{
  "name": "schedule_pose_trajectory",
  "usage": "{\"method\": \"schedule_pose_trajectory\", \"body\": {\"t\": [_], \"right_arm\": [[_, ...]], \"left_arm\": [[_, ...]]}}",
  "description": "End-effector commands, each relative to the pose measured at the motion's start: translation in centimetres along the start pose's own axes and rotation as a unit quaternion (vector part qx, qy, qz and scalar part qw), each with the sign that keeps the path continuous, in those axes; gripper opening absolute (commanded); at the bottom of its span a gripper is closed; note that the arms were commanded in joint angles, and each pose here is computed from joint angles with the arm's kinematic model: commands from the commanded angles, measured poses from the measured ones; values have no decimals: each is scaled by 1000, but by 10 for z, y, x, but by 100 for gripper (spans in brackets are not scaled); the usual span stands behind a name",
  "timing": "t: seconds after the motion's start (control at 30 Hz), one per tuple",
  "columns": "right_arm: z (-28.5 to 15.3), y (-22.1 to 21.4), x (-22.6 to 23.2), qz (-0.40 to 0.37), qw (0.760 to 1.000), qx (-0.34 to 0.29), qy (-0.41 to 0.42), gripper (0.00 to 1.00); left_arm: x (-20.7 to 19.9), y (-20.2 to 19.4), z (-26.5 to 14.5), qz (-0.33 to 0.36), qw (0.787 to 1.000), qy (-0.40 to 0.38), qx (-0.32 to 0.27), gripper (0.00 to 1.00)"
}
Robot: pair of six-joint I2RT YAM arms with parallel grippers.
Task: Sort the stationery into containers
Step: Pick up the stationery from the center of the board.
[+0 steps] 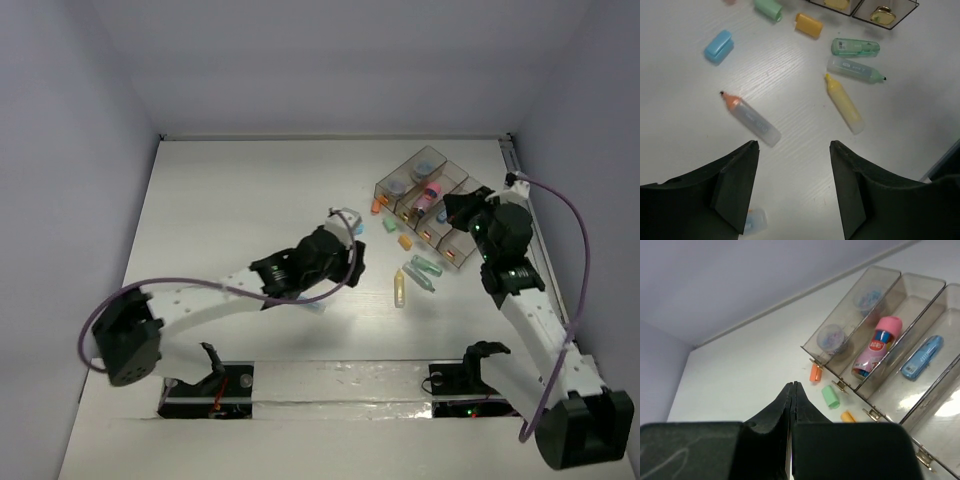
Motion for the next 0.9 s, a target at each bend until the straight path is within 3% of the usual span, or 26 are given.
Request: {"method": "schedule_pose_trajectory", "body": {"t": [0.0, 0.17, 0.3, 0.63, 0.87], "right_arm": [[-36, 30, 10, -30, 999, -44, 12, 0], [-77, 55, 30, -53, 995, -66, 48, 8], [-101, 72, 40, -61, 991, -98, 62, 19], [-101, 71, 64, -68, 985, -88, 132, 20], [-100, 66, 67, -74, 983, -83, 146, 20]], "left_arm": [[-43, 36, 38, 96, 992, -51, -59, 55], [-95, 40, 91, 234, 961, -145, -41, 54], [-110, 19, 141, 286, 942, -173, 4, 54], [-143, -5, 192, 365, 899, -234, 55, 57], [-134, -29, 213, 385, 887, -233, 101, 57]]}}
Point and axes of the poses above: each gripper's point midway between its finger pads, its own z axis out along the fingers, its own x axis along the line the jaws close on, y = z × x, the point moved 1 cm from there along -z, back along the fingers, and after that the axes turned 10 degrees about -z, right-handed, at the moved point
